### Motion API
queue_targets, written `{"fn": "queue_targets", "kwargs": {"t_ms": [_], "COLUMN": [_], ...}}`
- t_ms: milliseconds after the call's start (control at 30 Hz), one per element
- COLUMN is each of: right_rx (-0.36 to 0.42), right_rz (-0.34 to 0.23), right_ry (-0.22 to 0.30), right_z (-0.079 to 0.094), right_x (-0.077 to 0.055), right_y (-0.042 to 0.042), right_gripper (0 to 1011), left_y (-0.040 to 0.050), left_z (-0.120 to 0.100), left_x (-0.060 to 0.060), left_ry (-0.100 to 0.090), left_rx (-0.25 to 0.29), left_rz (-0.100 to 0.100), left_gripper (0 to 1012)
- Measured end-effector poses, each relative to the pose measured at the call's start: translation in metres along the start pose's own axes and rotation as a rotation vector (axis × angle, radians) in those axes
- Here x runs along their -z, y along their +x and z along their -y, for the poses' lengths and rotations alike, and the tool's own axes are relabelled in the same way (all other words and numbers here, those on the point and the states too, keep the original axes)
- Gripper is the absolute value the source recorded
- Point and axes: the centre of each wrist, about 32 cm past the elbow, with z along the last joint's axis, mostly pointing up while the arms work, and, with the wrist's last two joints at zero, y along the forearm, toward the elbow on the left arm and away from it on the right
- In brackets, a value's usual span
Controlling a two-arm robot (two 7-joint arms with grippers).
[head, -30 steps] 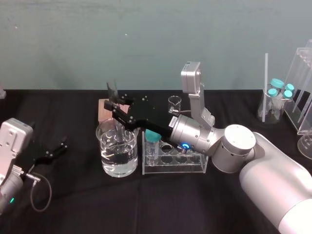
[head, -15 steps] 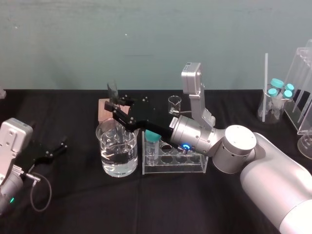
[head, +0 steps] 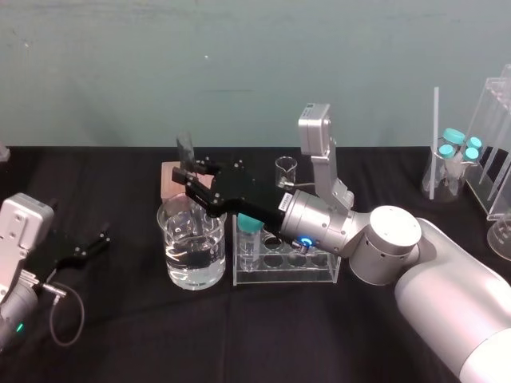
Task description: Hold the test tube with one hand and immerse one end into the beaker, then return it to the test tube rack.
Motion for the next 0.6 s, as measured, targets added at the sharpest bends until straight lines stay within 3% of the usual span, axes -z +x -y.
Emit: {"fn": "queue_targets", "kwargs": {"t_ms": [600], "right_rx": [0.004], "right_rz": [-0.003], "right_ry": [0.0], "right_z": [0.0016], "right_x": [-0.0001], "right_y": [-0.0002], "right_gripper": [226], "left_y": [0.0], "left_z": [0.0], "left_x": [0.0], "left_ry": [0.0], "left_rx": [0.0], "left_rz": [0.0], "left_gripper": [1000]}}
